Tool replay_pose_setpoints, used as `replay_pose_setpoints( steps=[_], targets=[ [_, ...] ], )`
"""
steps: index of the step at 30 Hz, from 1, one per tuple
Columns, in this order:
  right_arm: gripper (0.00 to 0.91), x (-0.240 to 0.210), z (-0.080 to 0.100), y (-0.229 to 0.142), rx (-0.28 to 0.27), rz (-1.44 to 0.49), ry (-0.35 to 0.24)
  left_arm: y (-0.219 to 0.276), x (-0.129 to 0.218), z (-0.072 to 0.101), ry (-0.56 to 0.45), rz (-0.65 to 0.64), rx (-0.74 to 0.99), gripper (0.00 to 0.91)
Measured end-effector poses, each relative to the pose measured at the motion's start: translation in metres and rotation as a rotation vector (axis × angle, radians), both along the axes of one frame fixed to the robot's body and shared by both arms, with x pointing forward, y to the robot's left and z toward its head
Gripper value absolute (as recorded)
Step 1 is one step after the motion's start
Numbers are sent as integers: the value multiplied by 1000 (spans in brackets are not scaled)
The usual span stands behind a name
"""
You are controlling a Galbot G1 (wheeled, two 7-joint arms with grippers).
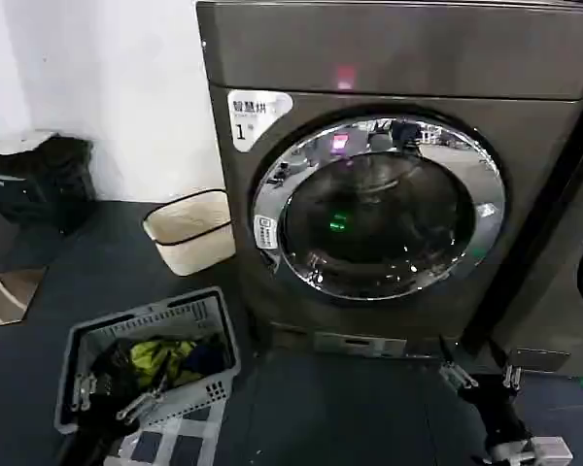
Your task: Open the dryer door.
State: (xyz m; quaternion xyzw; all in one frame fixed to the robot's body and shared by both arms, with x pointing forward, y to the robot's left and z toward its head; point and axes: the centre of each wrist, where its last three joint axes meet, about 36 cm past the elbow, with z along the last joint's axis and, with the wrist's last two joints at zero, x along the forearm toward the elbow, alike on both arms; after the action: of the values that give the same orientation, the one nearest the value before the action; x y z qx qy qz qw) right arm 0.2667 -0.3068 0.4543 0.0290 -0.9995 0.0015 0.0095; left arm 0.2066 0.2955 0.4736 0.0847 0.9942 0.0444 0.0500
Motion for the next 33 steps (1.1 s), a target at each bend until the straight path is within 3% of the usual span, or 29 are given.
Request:
replay_pose_setpoints(
  steps=[13,22,33],
  targets=[
    [907,52,25,4,-20,370,-100,-5,0,3,1,-25,-11,907],
    [907,110,42,-7,-53,546,-107,-8,-1,8,-6,-32,-1,907],
    [907,185,50,25,-79,738,-113,-11,-3,4,-9,-43,-25,907]
  ],
)
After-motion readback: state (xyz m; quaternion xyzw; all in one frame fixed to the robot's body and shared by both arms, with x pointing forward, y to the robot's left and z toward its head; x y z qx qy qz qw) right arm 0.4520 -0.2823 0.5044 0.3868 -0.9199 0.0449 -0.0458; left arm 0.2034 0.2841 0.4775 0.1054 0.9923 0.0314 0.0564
